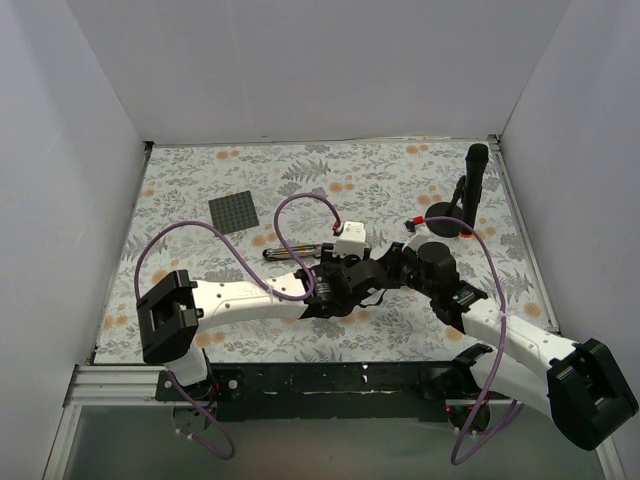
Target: Load the staples into the stapler
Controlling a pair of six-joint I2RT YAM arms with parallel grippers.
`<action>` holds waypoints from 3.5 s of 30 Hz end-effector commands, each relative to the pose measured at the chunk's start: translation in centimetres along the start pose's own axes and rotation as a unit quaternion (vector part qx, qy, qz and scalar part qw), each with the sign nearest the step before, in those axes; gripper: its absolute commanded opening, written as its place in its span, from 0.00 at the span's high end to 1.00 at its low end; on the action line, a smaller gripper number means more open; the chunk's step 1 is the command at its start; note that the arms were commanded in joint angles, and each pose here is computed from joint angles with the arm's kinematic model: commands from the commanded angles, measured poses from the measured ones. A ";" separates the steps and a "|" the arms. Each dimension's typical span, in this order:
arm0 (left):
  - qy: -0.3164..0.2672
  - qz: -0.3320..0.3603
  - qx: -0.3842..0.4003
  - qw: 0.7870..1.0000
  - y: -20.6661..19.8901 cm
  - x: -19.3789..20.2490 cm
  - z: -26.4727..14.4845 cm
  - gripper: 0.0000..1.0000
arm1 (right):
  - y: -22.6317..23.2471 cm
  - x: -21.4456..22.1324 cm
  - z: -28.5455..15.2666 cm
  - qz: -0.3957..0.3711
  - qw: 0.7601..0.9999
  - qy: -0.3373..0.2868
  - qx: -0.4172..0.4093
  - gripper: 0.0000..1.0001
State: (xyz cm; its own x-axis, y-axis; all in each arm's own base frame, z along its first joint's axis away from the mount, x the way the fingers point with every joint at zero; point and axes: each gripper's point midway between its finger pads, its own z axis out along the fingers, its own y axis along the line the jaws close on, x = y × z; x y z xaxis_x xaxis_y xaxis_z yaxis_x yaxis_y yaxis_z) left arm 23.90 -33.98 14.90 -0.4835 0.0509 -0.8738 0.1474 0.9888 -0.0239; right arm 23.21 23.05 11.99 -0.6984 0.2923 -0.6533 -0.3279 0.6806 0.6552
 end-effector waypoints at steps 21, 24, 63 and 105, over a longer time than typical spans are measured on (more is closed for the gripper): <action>0.003 -0.116 -0.122 0.986 16.7 -0.3 1.8 0.51 | -1.9 1.1 0.2 -0.012 0.999 0.019 0.038 0.99; 0.016 -0.121 -0.125 0.985 17.1 1.1 2.9 0.50 | -1.9 1.3 0.3 -0.013 0.999 0.023 0.036 0.99; 0.015 -0.005 0.009 1.000 0.8 -1.9 -0.3 0.52 | -1.6 1.3 0.4 -0.013 0.999 0.028 0.031 0.99; 0.039 0.009 0.018 0.999 0.5 -0.9 -0.4 0.41 | -1.7 1.3 0.4 -0.013 0.999 0.027 0.032 0.99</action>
State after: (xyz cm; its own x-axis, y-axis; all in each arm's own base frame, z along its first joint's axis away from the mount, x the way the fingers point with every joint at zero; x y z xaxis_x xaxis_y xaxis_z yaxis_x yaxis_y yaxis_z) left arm 23.88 -33.58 15.30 -0.5681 0.0648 -0.8204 0.2054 0.9765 -0.0651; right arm 22.81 23.30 10.81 -0.7220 0.2481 -0.6459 -0.3361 0.6902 0.6409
